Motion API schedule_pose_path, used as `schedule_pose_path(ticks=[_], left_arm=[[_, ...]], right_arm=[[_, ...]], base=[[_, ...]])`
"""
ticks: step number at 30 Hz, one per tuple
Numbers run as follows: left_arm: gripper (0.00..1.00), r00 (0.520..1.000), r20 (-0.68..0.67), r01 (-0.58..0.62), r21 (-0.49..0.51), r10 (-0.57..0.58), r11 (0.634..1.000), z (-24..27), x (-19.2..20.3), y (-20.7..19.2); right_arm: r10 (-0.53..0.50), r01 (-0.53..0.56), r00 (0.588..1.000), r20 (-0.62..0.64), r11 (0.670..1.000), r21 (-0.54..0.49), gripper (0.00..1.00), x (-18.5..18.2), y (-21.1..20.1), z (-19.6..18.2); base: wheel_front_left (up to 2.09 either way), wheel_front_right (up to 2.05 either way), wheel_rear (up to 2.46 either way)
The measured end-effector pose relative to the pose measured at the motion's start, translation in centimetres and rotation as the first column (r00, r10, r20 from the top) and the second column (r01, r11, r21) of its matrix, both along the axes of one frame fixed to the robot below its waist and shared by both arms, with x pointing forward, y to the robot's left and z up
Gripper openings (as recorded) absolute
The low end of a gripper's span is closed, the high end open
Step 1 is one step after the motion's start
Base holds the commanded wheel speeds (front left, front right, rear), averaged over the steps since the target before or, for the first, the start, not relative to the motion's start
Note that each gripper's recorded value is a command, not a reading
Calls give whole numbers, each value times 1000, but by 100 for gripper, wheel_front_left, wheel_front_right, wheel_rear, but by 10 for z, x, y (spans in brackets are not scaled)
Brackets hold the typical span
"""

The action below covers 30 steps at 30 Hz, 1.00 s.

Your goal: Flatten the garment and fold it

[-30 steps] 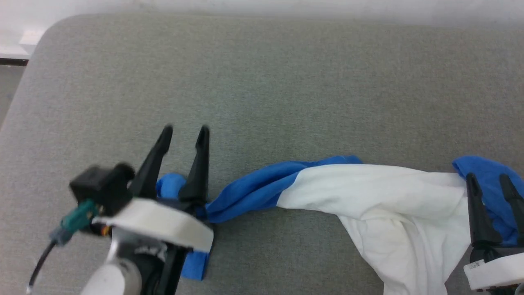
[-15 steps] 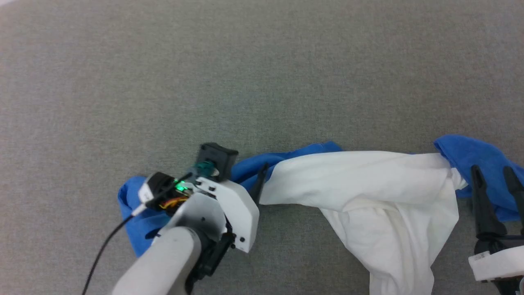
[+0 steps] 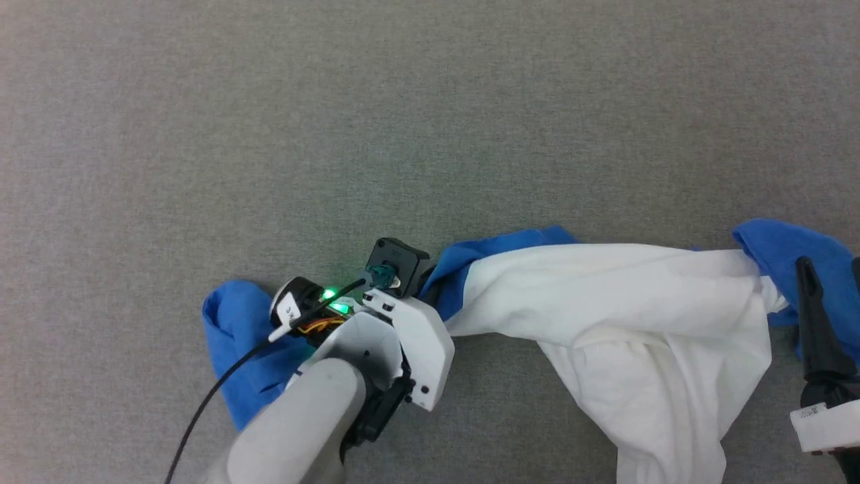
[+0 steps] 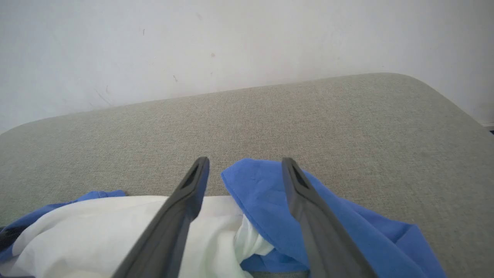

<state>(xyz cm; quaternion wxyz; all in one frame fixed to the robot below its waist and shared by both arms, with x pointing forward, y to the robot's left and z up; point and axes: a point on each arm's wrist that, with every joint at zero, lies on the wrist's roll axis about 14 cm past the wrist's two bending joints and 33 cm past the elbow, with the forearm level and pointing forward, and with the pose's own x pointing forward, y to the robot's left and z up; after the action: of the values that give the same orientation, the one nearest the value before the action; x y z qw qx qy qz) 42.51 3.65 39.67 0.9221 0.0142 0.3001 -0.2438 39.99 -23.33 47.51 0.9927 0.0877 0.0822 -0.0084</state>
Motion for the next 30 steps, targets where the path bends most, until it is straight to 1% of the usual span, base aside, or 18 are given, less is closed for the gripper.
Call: schedule_pose_path(ticks=[3, 5, 7, 8, 10, 12, 13, 15, 16, 17, 19, 20, 21, 23, 24, 27, 30], left_arm=[[0, 993, 109, -47, -41, 52, 998, 21, 16, 2], [0, 969, 224, -86, -88, 103, 992, 50, 37, 7], [0, 916, 362, -126, -149, 172, 981, 89, 60, 16], [0, 880, 428, -141, -177, 206, 974, 110, 70, 21], [0, 791, 542, -178, -240, 284, 954, 149, 85, 36], [0, 721, 601, -214, -278, 344, 936, 171, 94, 51], [0, 708, 603, -237, -287, 368, 928, 172, 96, 58], [0, 713, 568, -283, -303, 411, 910, 162, 99, 68], [0, 727, 540, -312, -291, 424, 904, 150, 99, 73], [0, 753, 497, -345, -258, 430, 902, 129, 97, 78], [0, 799, 379, -419, -203, 466, 885, 85, 86, 88], [0, 821, 322, -438, -172, 470, 882, 63, 78, 90], [4, 830, 280, -455, -159, 482, 876, 49, 71, 91], [38, 838, 207, -479, -164, 504, 863, 31, 62, 88], [100, 835, 194, -486, -177, 514, 856, 28, 60, 87], [100, 812, 184, -508, -243, 554, 826, 34, 58, 87], [100, 776, 258, -496, -315, 576, 809, 59, 59, 91]], right_arm=[[8, -8, 1000, 5, 1000, 3, 100, 2, 3, 1], [13, -13, 1000, 6, 1000, 5, 100, 3, 4, 1], [15, -15, 1000, 5, 1000, 5, 100, 3, 5, 0], [15, -15, 1000, 3, 1000, 6, 100, 4, 5, 0], [18, -18, 1000, 0, 1000, 9, 100, 3, 7, -1], [18, -18, 1000, -7, 1000, 16, 100, 3, 7, -4], [15, -15, 1000, -10, 1000, 18, 100, 2, 6, -5], [10, -9, 1000, -18, 1000, 22, 100, 0, 5, -8], [5, -5, 1000, -19, 1000, 22, 100, 0, 4, -9], [3, -2, 1000, -24, 1000, 24, 100, -1, 3, -10], [-4, 5, 999, -34, 1000, 30, 100, -3, 2, -14], [-6, 7, 999, -37, 1000, 30, 100, -4, 2, -15], [-9, 10, 999, -40, 1000, 29, 100, -5, 1, -16], [-16, 17, 999, -45, 1000, 25, 100, -7, -2, -18], [-19, 20, 999, -46, 1000, 24, 100, -7, -3, -18], [-21, 22, 999, -42, 1000, 21, 100, -8, -5, -17], [-8, 9, 1000, -29, 1000, 24, 100, -7, -1, -12]], base=[[0, 0, 0], [0, 0, 0], [0, 0, 0], [0, 0, 0], [0, 0, 0], [0, 0, 0], [0, 0, 0], [0, 0, 0], [0, 0, 0], [0, 0, 0], [0, 0, 0], [0, 0, 0], [0, 0, 0], [0, 0, 0], [0, 0, 0], [0, 0, 0], [0, 0, 0]])
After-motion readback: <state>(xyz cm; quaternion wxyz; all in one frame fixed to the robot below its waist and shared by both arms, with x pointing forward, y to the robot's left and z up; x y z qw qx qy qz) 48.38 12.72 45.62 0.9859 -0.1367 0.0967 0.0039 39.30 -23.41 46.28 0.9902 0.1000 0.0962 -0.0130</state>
